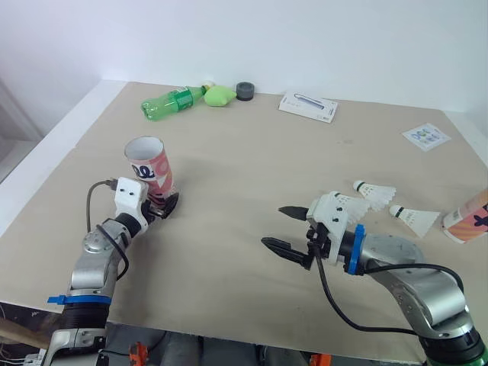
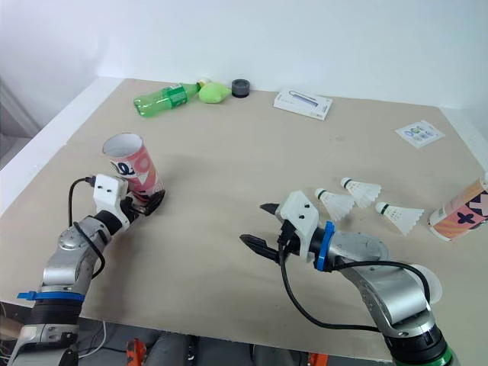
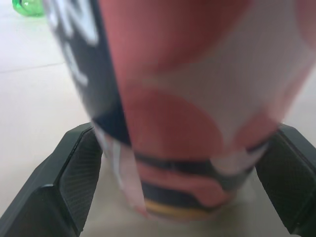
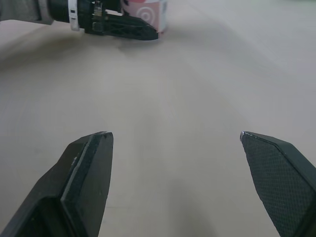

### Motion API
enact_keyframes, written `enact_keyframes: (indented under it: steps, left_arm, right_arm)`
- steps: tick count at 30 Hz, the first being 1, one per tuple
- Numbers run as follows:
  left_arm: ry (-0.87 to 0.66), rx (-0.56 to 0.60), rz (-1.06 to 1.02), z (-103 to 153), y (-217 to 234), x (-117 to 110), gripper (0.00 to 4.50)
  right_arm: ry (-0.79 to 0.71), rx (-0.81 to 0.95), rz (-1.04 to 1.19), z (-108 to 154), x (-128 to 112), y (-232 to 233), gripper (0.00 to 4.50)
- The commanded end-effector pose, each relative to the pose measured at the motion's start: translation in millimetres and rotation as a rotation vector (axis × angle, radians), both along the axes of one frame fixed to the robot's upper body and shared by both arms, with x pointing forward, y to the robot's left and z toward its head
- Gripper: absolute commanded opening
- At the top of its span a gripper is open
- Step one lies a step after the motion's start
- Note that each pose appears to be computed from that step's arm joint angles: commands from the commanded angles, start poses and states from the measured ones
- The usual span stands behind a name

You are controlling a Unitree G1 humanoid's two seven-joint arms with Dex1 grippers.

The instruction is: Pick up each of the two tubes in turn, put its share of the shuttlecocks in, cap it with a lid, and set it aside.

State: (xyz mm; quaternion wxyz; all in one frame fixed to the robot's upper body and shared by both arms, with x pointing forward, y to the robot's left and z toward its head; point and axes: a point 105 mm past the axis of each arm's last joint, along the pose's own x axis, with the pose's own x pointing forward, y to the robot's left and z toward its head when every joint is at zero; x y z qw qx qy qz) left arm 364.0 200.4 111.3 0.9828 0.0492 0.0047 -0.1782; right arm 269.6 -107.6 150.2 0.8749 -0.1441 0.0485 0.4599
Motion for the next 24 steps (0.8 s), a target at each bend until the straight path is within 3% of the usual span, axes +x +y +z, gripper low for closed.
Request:
enact_keyframes:
  steps: [1,11,19,24]
  left_arm:
    - [-0.041,0.011,-0.016,9.2,-3.4,2.4,4.5]
    - [-0.05,-0.002,-0.015,10.1,-5.4,6.0,4.5]
    - [-0.044,-0.012,-0.011,11.9,-6.3,9.2,2.82]
    - [-0.05,0.004,-0.076,13.4,-12.8,4.2,2.82]
  right_arm:
    - [-0.075,0.012,-0.009,16.3,0.4,-1.0,4.41]
    - [-0.077,0.003,-0.014,16.0,1.1,-3.0,4.41]
    - [-0.071,-0.003,-0.006,14.8,1.2,-1.6,4.5]
    - [-0.074,0.004,-0.01,16.7,1.5,-3.6,4.5]
